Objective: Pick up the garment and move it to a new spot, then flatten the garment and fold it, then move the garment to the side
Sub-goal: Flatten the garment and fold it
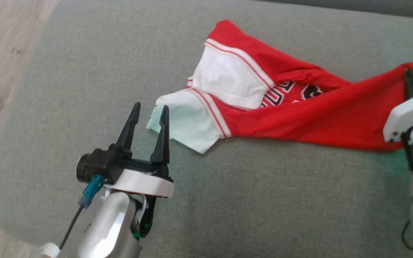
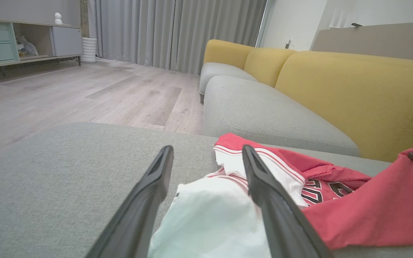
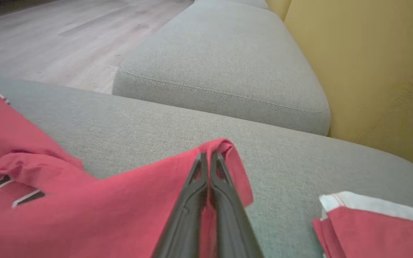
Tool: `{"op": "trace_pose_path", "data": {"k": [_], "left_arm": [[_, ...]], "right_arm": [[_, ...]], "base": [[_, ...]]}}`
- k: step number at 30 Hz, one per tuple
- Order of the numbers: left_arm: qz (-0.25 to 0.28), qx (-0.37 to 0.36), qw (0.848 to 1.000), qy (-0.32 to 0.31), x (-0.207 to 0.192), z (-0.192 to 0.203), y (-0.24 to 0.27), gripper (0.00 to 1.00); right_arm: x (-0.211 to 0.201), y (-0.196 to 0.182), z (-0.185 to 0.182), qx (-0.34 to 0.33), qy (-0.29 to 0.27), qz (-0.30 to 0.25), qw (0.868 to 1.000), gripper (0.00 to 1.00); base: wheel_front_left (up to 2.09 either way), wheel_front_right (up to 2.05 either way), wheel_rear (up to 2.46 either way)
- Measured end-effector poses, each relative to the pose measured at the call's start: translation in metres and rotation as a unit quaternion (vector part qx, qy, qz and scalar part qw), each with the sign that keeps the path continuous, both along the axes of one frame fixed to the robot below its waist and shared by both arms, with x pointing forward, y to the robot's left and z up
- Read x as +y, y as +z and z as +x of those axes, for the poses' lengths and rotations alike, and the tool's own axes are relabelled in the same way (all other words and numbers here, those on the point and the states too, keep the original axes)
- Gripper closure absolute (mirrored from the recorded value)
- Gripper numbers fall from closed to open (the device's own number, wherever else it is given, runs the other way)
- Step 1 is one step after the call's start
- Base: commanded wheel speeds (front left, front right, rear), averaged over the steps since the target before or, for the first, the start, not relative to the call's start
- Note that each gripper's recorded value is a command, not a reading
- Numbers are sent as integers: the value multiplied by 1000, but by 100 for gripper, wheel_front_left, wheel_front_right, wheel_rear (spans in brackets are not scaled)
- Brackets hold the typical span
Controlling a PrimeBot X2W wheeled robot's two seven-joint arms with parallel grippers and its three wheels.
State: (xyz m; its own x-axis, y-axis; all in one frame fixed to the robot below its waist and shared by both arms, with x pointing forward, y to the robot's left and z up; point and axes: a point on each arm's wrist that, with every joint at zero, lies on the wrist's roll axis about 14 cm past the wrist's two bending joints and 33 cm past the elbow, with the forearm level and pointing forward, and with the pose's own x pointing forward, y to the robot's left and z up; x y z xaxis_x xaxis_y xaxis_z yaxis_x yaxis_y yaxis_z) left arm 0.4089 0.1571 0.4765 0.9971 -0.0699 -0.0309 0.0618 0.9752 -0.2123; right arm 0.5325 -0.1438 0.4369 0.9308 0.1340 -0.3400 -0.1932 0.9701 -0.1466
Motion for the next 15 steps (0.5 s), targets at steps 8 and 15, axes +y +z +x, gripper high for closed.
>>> {"op": "trace_pose_path", "data": {"k": [8,15], "left_arm": [[6,15,1000,14,11,2,-10,0],[4,5,1000,5,4,3,-3,0]], "right_arm": [[3,-48,17,68,16,-42,997,0],[3,-17,24,-3,6,-6,1000,0]], "base": [[0,0,0],[0,0,0]]}}
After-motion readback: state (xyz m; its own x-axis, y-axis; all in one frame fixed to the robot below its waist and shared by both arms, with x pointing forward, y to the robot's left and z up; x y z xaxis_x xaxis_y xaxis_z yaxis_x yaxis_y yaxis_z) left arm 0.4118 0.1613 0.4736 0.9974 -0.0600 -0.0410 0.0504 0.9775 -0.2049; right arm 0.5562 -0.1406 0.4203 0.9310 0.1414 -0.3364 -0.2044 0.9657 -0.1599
